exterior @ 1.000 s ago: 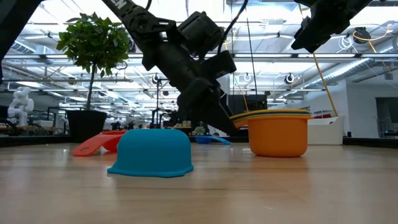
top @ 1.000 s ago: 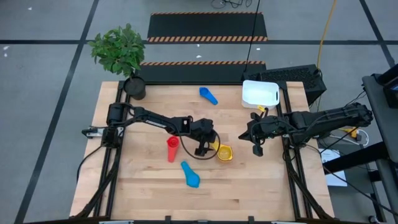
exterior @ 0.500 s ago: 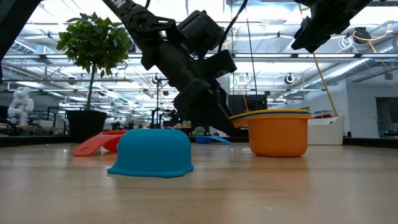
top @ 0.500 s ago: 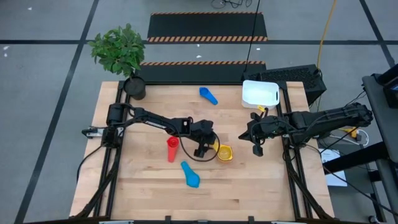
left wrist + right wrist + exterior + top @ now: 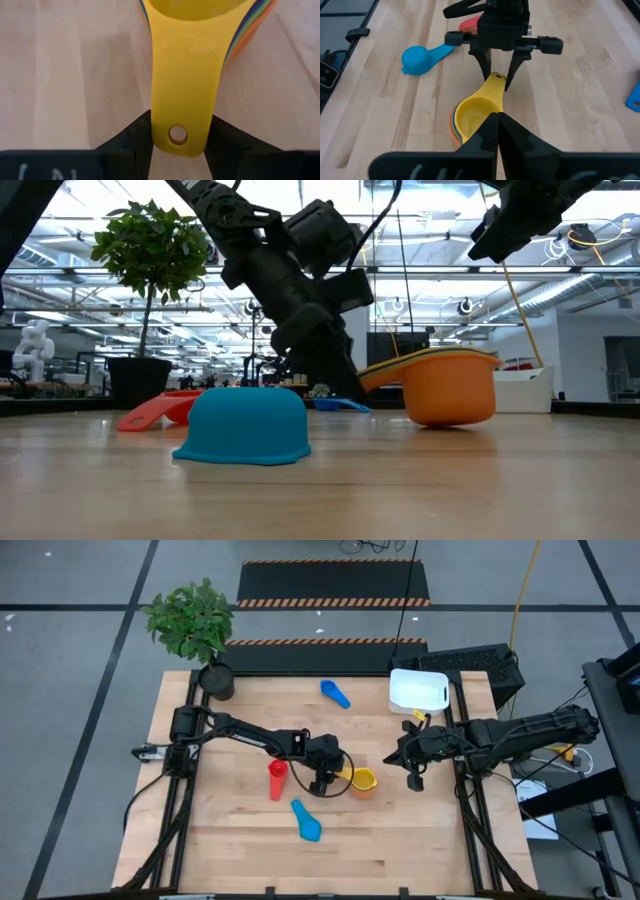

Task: Nest measuring cups in basket
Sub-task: Adjust the measuring cups, then stack the light blue measuring on top of the yellow measuring cup

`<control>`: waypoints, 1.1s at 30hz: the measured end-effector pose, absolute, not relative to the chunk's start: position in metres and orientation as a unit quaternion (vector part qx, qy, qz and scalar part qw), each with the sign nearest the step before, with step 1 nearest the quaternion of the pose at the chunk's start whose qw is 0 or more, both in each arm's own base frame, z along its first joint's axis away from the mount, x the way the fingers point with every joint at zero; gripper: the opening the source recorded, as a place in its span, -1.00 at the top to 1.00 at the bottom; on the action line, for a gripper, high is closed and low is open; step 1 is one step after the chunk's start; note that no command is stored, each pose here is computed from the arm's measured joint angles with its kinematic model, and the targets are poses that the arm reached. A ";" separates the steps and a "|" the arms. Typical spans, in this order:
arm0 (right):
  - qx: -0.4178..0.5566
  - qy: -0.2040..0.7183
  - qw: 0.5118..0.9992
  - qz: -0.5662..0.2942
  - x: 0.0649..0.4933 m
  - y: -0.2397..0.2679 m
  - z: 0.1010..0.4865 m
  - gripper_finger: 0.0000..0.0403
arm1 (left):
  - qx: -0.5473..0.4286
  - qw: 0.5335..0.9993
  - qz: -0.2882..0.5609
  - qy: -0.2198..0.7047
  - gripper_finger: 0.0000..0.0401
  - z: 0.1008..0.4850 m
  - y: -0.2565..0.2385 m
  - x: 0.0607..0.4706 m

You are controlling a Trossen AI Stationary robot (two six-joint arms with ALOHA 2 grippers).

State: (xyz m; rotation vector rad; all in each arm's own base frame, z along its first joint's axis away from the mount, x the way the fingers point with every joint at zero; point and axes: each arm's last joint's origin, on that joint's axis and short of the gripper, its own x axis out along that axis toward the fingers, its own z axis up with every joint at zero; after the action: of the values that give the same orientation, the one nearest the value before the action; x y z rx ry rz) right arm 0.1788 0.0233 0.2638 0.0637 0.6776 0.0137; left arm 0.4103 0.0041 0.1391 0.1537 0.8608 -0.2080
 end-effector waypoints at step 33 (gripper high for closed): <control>0.041 0.252 0.967 0.017 0.188 0.025 0.277 1.00 | -0.017 0.861 0.024 0.508 -0.55 0.157 -0.099 0.369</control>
State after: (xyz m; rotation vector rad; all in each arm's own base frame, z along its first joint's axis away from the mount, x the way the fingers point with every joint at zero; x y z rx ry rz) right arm 0.1881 0.0254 0.2772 0.0836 0.5104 0.0339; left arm 0.3693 -0.0993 0.1565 -0.0352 1.0653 0.0514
